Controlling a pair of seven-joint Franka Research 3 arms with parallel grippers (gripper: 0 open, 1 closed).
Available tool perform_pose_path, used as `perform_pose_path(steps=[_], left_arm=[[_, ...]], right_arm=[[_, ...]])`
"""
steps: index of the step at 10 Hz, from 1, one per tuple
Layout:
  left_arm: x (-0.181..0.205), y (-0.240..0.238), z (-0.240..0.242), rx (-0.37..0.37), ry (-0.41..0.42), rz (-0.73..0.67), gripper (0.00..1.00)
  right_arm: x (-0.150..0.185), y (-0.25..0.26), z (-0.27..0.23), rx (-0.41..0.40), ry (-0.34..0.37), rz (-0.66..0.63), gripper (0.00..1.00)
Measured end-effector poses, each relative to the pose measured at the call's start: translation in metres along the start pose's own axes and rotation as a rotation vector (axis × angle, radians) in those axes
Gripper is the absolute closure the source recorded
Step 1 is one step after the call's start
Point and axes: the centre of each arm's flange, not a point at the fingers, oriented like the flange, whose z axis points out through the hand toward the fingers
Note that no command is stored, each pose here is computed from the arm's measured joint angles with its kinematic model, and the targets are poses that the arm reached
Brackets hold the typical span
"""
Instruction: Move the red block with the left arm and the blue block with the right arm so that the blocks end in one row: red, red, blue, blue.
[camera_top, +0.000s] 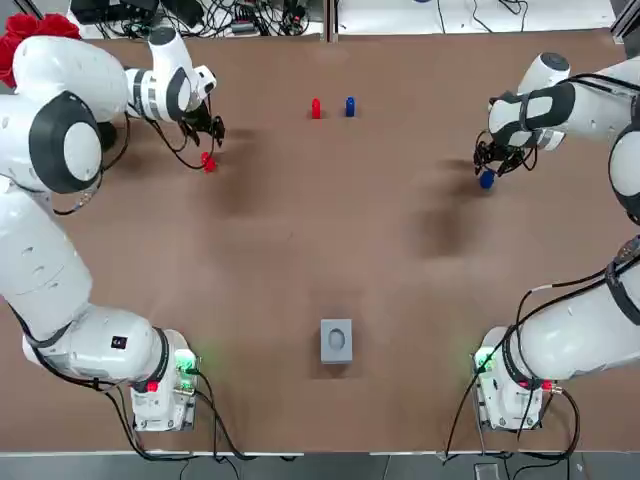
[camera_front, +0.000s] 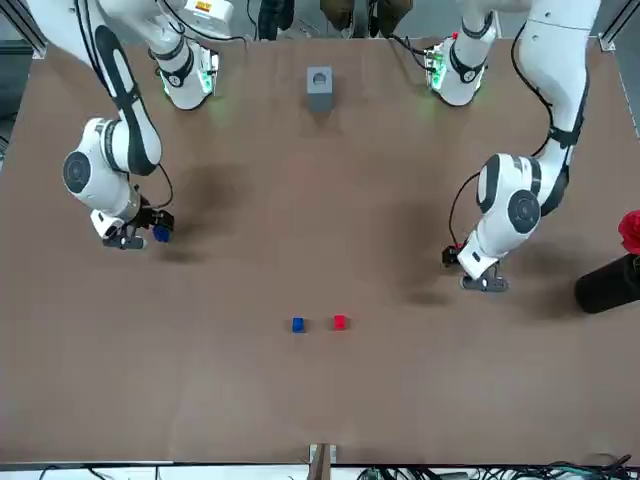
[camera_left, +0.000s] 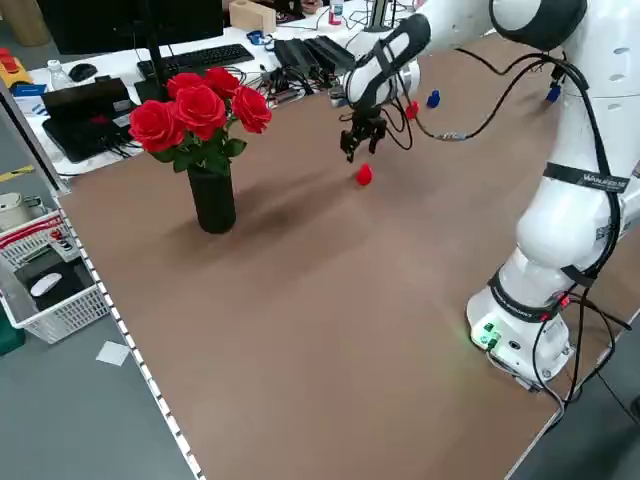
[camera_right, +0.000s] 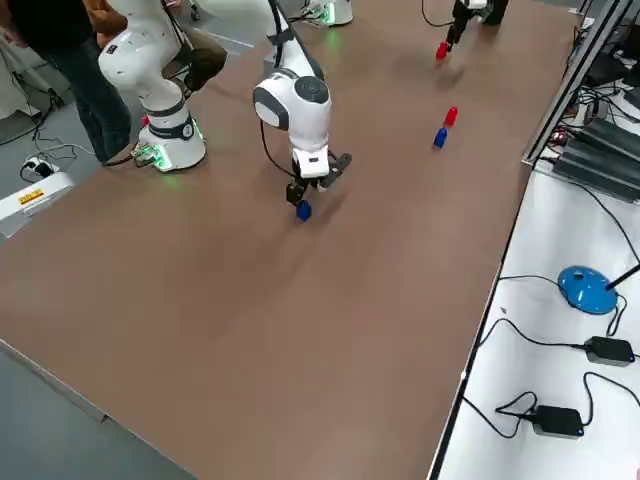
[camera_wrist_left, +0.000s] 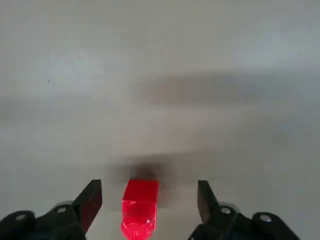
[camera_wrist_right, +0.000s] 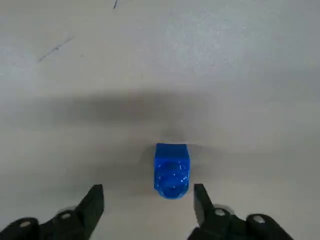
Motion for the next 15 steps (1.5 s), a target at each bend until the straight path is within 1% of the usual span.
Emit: perform_pose_path(steps=[1,2,3,4,6,7,8,9,11,12,13,15], left_arm=[[-0.006,-0.004,0.006,0.001,-0.016,0.008,0.19],[-0.011,-0.009,0.01,0.001,-0.027,0.013,0.22],[-0.014,-0.016,0.011,0.001,-0.033,0.017,0.24],[-0.016,-0.021,0.01,0.0,-0.034,0.017,0.31],[-0.018,-0.017,0.008,-0.001,-0.032,0.024,0.41],[-0.02,-0.015,0.008,-0.002,-0.033,0.029,0.41],[-0.022,-0.013,0.009,-0.003,-0.037,0.032,0.45],[-0.024,-0.012,0.009,-0.003,-0.04,0.033,0.48],[-0.025,-0.012,0.01,-0.003,-0.042,0.047,0.56],[-0.025,-0.012,0.01,-0.003,-0.042,0.052,0.63],[-0.025,-0.012,0.009,-0.003,-0.041,0.052,0.66],[-0.026,-0.012,0.009,-0.003,-0.041,0.053,0.66]], right_arm=[[0.001,0.001,0.001,0.0,0.011,0.004,0.26],[0.002,0.003,0.004,-0.003,0.019,0.008,0.34],[0.002,0.004,0.008,-0.006,0.015,0.01,0.35],[0.001,0.004,0.011,-0.007,0.01,0.012,0.42],[0.001,0.005,0.012,-0.007,0.009,0.016,0.45],[0.001,0.005,0.011,-0.007,0.009,0.017,0.47],[0.001,0.006,0.011,-0.007,0.009,0.018,0.51],[0.001,0.007,0.011,-0.007,0.009,0.022,0.58],[0.001,0.01,0.011,-0.007,0.009,0.029,0.65],[0.001,0.011,0.011,-0.007,0.009,0.032,0.67],[0.001,0.012,0.011,-0.007,0.01,0.035,0.69],[0.002,0.015,0.011,-0.006,0.014,0.041,0.7]])
